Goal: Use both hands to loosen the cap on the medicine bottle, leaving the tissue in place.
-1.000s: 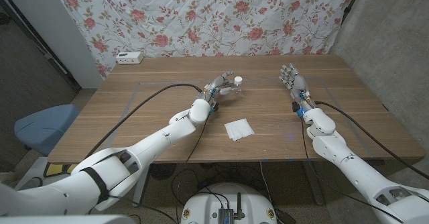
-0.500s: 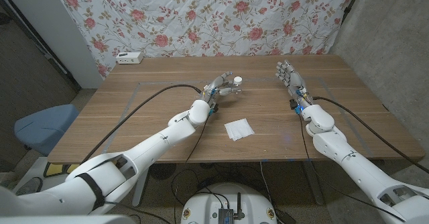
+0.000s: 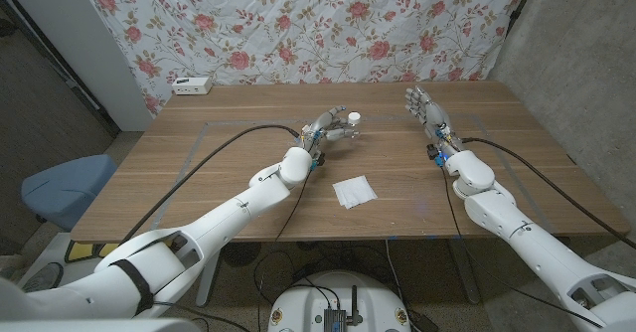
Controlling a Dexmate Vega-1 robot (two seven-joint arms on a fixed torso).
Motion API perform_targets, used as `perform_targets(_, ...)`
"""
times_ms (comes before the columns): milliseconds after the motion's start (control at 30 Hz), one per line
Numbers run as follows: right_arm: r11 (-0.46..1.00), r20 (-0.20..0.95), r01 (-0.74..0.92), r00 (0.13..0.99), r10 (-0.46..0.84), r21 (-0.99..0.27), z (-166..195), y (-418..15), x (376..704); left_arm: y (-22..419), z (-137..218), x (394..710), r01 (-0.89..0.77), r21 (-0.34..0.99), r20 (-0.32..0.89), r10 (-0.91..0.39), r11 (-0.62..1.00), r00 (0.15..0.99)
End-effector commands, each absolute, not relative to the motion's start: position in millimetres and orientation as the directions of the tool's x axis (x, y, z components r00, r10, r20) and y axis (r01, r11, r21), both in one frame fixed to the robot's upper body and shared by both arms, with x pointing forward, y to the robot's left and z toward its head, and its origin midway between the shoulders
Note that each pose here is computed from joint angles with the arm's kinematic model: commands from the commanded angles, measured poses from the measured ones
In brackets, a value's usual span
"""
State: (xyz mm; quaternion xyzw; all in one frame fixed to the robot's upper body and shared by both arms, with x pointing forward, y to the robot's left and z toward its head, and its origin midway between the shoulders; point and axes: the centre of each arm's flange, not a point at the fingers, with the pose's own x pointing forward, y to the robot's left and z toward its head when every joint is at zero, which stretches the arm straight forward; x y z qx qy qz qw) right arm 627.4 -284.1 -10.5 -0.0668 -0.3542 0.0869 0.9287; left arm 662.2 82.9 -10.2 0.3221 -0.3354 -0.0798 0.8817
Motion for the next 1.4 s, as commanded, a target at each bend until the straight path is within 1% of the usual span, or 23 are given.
perform_targets(33, 0.947, 0.612, -0.046, 0.753, 0.243, -0.319, 7, -268, 610, 81, -10, 657, -0.053, 0.638, 0.528, -0.386, 0.768, 0.757)
perform_targets(167, 0.921, 0.599, -0.012, 0.756, 0.262, -0.388, 15, -260, 602, 80, -11, 656, -0.042, 0.642, 0.523, -0.397, 0.765, 0.754)
perform_targets(333, 0.903, 0.6, 0.01, 0.751, 0.276, -0.429, 22, -256, 595, 77, -11, 655, -0.032, 0.648, 0.519, -0.411, 0.761, 0.75)
perform_targets(633, 0.84, 0.548, 0.074, 0.788, 0.282, -0.538, 33, -250, 581, 73, -11, 649, -0.02, 0.669, 0.507, -0.436, 0.743, 0.743)
perform_targets(867, 0.81, 0.535, 0.095, 0.794, 0.289, -0.579, 35, -247, 573, 70, -12, 643, -0.024, 0.674, 0.504, -0.436, 0.738, 0.746)
perform_targets(1133, 0.744, 0.519, 0.132, 0.794, 0.317, -0.655, 42, -241, 566, 69, -11, 642, -0.029, 0.679, 0.504, -0.437, 0.733, 0.745)
perform_targets(1400, 0.679, 0.475, 0.151, 0.819, 0.322, -0.719, 51, -237, 559, 69, -10, 640, -0.047, 0.679, 0.509, -0.423, 0.733, 0.75)
